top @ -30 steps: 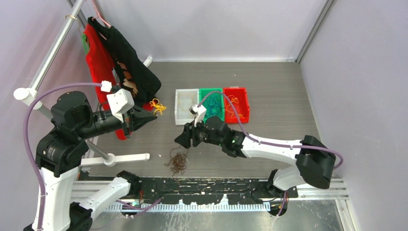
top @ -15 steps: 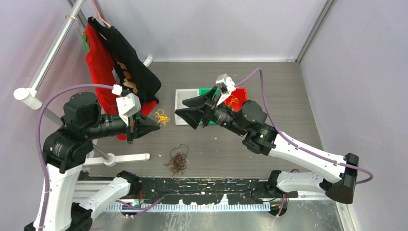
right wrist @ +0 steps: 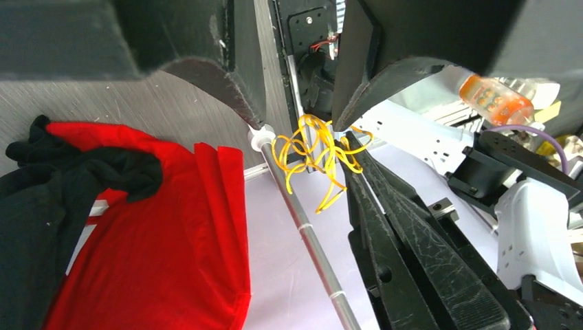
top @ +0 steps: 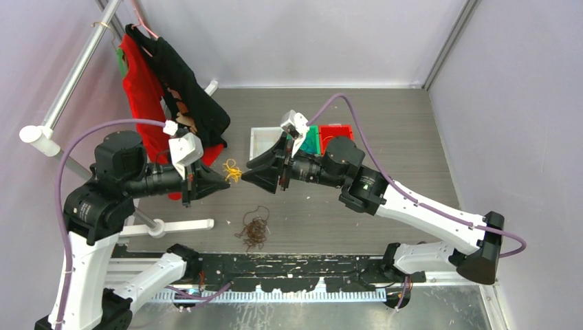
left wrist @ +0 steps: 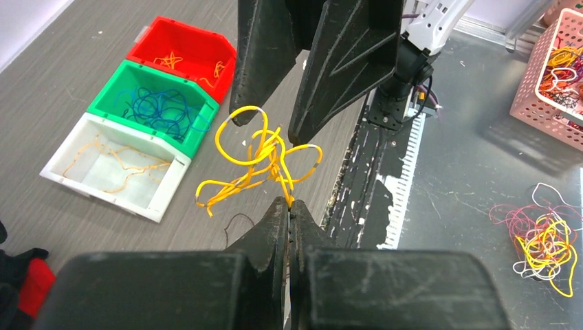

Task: Untangle the cables
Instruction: Untie the cable.

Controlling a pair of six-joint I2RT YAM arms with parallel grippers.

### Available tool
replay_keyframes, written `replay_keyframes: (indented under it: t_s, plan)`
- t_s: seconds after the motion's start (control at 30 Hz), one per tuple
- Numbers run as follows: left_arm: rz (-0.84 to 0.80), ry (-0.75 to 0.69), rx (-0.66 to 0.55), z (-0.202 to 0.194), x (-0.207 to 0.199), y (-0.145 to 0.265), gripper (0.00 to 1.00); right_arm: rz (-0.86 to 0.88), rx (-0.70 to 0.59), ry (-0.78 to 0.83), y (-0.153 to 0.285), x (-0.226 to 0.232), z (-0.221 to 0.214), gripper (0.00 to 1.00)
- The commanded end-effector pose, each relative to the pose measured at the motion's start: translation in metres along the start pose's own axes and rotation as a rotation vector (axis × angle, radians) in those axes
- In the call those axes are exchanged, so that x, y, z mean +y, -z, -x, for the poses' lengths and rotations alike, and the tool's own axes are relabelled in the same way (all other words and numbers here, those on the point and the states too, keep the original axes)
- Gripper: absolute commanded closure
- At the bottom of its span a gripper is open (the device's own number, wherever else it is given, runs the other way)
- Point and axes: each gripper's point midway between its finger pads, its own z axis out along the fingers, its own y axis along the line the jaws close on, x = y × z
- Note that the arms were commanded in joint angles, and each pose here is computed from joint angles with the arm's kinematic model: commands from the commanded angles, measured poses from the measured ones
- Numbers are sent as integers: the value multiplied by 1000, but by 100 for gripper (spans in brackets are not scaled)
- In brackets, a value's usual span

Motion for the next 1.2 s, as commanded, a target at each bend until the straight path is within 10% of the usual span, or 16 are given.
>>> replay_keyframes:
  t_s: [0.0,0.33,0.8,0.97,1.17]
  plan:
    - [-20,1,-16,6,-4,1,100,74,-56,47,-1,20,31,57]
    - [-23,20,1,0,-2,-3,100,54,-63,6,-7,15,28,98]
    - [44,-20,74,-28,8,1,100,-240,-199,-140,37,-59,31,99]
    - [8,-16,64,-27,3,-1,100,18,-106,-69,37,-17,11,43]
    - [-30,4,64,-26,-1,-4,100,200,-44,-16,25,11,9,34]
